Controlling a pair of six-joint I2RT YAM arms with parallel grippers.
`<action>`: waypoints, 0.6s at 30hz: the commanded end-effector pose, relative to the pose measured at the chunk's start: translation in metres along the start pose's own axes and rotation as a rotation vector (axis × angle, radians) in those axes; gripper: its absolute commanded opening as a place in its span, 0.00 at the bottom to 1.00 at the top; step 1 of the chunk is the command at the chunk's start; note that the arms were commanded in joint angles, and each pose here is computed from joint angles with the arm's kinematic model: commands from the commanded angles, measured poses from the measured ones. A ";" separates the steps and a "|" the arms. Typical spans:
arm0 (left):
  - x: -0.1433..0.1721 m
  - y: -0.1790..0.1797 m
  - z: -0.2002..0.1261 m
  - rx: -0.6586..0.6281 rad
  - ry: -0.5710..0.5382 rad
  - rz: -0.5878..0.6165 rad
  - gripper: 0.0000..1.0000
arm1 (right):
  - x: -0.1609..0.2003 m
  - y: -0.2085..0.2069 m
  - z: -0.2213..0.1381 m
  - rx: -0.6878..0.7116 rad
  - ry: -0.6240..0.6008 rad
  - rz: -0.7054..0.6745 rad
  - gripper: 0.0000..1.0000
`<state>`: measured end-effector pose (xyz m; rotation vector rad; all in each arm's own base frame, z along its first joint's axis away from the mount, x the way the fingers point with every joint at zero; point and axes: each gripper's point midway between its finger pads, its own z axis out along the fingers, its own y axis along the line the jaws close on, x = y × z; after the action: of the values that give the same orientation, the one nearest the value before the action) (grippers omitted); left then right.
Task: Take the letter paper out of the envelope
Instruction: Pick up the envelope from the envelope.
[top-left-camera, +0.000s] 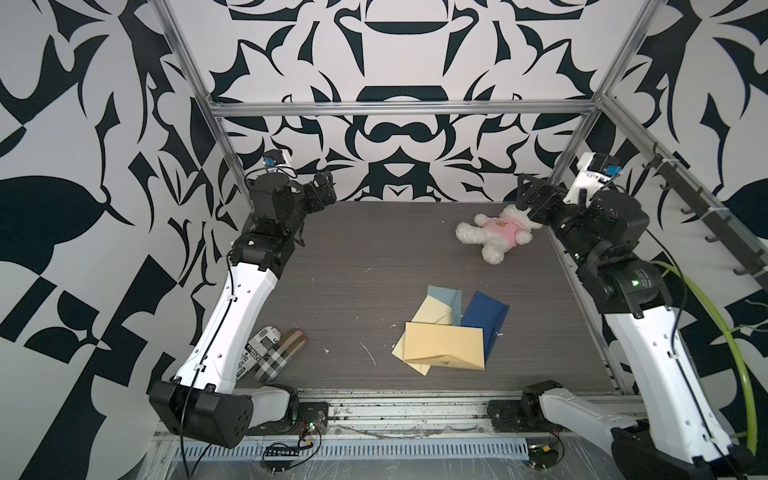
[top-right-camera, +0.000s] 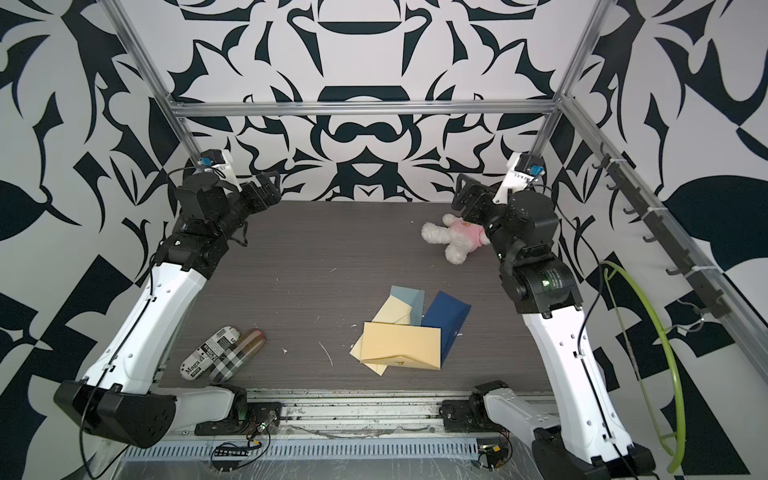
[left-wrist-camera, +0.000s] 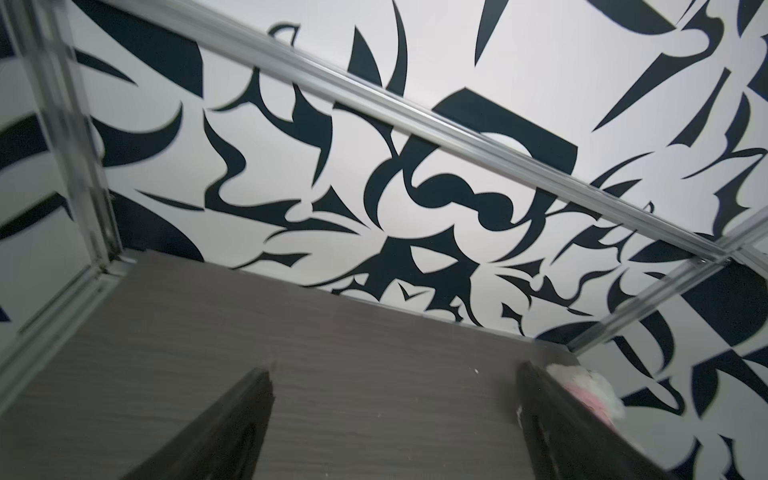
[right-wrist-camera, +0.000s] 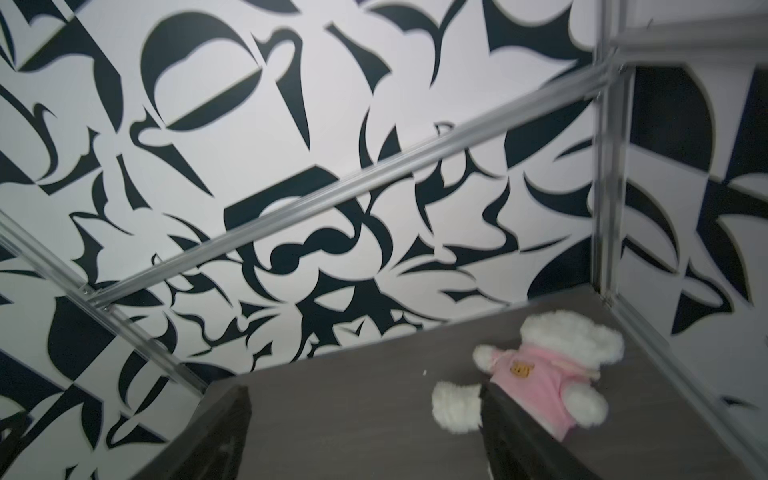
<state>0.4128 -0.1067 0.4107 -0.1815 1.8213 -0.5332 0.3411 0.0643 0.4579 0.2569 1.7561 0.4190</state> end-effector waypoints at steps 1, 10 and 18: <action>0.062 -0.019 0.007 0.127 0.306 -0.116 0.96 | 0.052 -0.002 0.006 0.015 0.262 -0.038 0.73; 0.181 -0.059 -0.006 0.393 0.699 -0.106 0.83 | 0.116 -0.037 -0.030 0.272 0.488 -0.033 0.67; 0.295 -0.079 -0.037 0.535 1.020 -0.010 0.76 | 0.194 -0.037 -0.051 0.384 0.667 -0.001 0.64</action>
<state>0.3046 -0.2657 0.2144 0.3785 2.5008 -1.1490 0.2653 0.1082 0.2962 0.3121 2.4551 0.2392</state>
